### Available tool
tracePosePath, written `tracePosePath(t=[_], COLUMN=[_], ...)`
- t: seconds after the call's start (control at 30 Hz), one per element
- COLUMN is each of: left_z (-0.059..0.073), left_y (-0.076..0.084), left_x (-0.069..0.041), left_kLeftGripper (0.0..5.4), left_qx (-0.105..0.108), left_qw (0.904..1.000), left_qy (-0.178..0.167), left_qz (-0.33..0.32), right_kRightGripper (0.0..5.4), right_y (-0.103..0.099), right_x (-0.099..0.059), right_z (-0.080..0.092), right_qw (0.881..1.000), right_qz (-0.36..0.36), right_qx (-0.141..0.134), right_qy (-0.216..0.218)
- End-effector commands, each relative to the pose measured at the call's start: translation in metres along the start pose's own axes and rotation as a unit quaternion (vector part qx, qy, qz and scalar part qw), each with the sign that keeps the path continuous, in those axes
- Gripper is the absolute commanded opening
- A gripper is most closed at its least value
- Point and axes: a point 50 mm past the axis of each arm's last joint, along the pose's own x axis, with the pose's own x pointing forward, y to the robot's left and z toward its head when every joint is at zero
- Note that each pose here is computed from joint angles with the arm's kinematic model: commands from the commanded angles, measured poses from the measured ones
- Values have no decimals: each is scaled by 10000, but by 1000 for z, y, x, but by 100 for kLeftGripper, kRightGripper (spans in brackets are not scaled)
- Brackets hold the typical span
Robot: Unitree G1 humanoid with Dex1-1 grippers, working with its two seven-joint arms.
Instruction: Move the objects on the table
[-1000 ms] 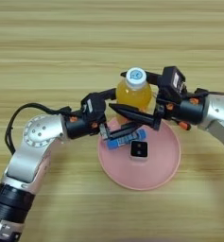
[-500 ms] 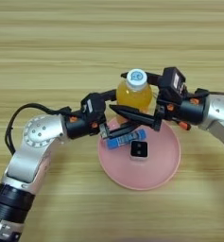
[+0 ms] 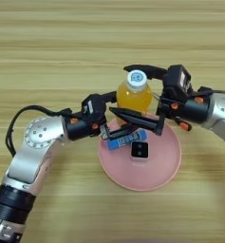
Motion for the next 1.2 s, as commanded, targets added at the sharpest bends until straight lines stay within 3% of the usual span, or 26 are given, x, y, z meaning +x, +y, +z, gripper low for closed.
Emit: tracePosePath(t=[0.03,0.3,0.6,0.7,0.9,1.1,1.2], left_z=[5,1,-5,-10,-29,-38,-41], left_y=[5,14,31,44,61,62,64], left_x=[0,-3,-14,-22,-30,-27,-29], left_kLeftGripper=[338,338,338,338,338,336,336], left_qx=[141,64,24,82,79,28,13], left_qw=[9998,9985,9903,9795,9457,9339,9265], left_qy=[-111,-77,-2,113,504,541,575], left_qz=[113,537,1389,2012,3210,3534,3719], right_kRightGripper=[537,540,540,540,540,540,540], right_y=[0,-3,-10,-13,-18,-25,-33], right_x=[-1,-6,-21,-29,-45,-55,-58], right_z=[9,25,32,30,11,-13,-33], right_qw=[9997,9980,9934,9901,9814,9652,9468], right_qz=[80,-12,-644,-957,-1667,-2456,-3158], right_qx=[-81,-171,-295,-286,-113,75,41], right_qy=[-219,-602,-898,-982,-943,-899,-619])
